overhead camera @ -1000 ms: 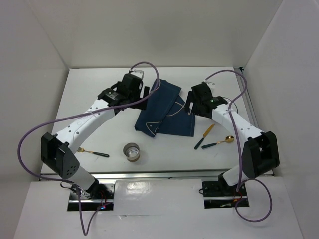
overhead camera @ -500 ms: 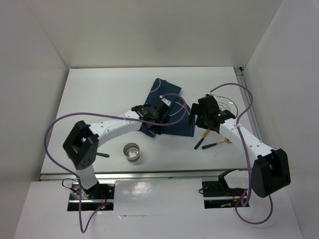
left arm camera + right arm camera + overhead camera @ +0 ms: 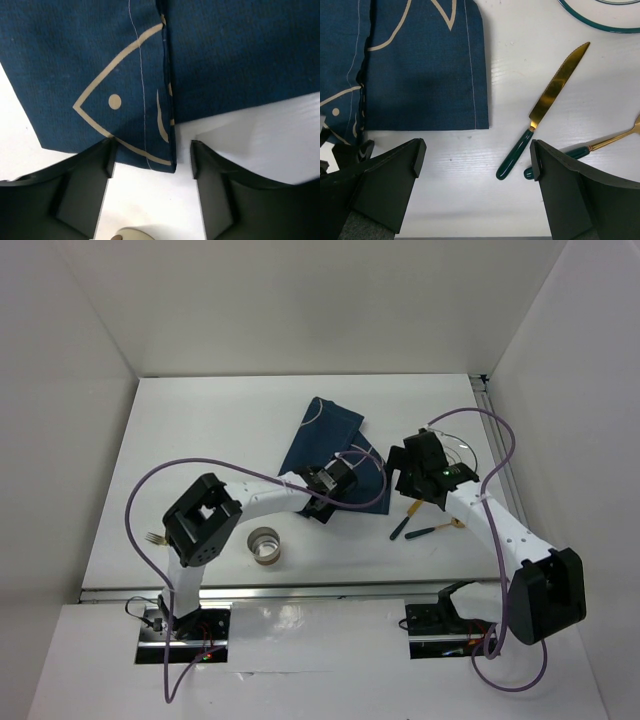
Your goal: Set the dinner table for one person
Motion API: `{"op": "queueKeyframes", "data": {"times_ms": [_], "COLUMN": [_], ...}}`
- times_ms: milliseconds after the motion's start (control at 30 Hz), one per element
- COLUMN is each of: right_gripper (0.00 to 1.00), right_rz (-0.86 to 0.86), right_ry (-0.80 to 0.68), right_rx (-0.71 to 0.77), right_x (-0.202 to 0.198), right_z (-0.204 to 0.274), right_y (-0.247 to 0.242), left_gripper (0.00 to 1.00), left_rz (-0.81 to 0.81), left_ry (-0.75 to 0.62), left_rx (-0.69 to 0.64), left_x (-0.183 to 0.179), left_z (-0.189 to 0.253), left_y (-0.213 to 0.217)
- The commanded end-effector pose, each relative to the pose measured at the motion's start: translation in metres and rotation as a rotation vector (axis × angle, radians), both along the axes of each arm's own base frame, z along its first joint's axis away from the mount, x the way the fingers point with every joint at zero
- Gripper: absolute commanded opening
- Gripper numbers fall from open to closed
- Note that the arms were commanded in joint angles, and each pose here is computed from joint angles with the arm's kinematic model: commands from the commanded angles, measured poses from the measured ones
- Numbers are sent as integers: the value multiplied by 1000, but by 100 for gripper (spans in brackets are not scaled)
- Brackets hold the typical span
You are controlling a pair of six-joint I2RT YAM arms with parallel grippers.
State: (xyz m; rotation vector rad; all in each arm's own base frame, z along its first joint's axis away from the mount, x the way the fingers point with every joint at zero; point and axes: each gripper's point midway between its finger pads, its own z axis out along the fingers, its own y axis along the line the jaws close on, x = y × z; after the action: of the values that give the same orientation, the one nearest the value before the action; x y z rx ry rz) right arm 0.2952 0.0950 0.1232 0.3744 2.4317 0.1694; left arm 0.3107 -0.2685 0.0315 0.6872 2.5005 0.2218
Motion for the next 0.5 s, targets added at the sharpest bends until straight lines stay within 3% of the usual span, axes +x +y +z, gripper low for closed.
{"op": "queueKeyframes", "data": {"times_ms": [0, 233, 467], "right_gripper": [99, 98, 98], "right_rz": [1, 38, 67], "right_ry": [3, 23, 80], "right_rx": [5, 33, 54], "right_x": [-3, -3, -7], "right_z": [-3, -15, -35], "right_y": [-2, 7, 13], "left_gripper": [74, 56, 56], "left_rz": [32, 71, 110], "left_ry": [-25, -53, -55], "left_rx": [50, 110, 132], "left_x": [7, 10, 14], "left_z": [-6, -1, 7], "left_y": [2, 14, 26]}}
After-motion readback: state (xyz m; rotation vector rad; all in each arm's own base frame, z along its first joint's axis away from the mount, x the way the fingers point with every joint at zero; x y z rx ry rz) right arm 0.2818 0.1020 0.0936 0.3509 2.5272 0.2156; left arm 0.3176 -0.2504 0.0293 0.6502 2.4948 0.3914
